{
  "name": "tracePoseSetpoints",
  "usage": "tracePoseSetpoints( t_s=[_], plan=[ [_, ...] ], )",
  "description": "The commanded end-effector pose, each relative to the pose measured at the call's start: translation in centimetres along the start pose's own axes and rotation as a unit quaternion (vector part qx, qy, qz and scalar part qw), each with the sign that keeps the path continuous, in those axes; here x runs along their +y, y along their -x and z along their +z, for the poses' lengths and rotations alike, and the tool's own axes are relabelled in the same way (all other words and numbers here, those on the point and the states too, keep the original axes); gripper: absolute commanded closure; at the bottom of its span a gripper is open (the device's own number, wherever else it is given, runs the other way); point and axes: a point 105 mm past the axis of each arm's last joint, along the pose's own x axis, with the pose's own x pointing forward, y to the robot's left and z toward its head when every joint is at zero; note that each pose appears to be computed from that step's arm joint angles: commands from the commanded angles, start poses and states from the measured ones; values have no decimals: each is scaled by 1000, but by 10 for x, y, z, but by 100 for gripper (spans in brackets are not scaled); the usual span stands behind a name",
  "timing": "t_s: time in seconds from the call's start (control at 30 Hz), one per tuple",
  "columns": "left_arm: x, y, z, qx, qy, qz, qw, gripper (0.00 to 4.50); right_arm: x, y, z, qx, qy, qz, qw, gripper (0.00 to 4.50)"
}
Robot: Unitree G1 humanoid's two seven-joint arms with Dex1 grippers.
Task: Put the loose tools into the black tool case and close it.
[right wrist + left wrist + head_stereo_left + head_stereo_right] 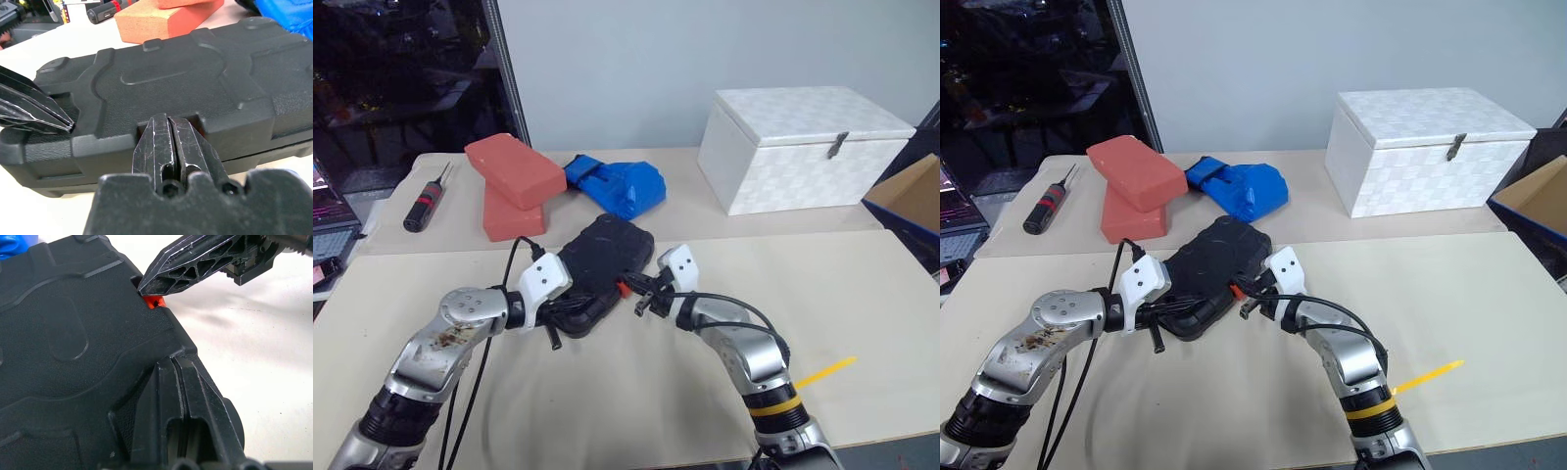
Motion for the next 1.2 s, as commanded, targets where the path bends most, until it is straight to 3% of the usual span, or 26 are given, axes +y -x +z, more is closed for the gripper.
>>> tracePoseSetpoints(
  t_s=[0.03,0.67,1.2],
  plan=[
    [-19,-9,-51,84,66,-31,994,450,3,2,-29,56,-13,-1,998,444],
    [-18,-11,-55,90,67,-29,993,450,0,7,-62,139,-16,-15,990,444],
    [-15,-14,-52,79,65,-20,995,450,-3,-1,-68,152,-12,-13,988,444]
  ],
)
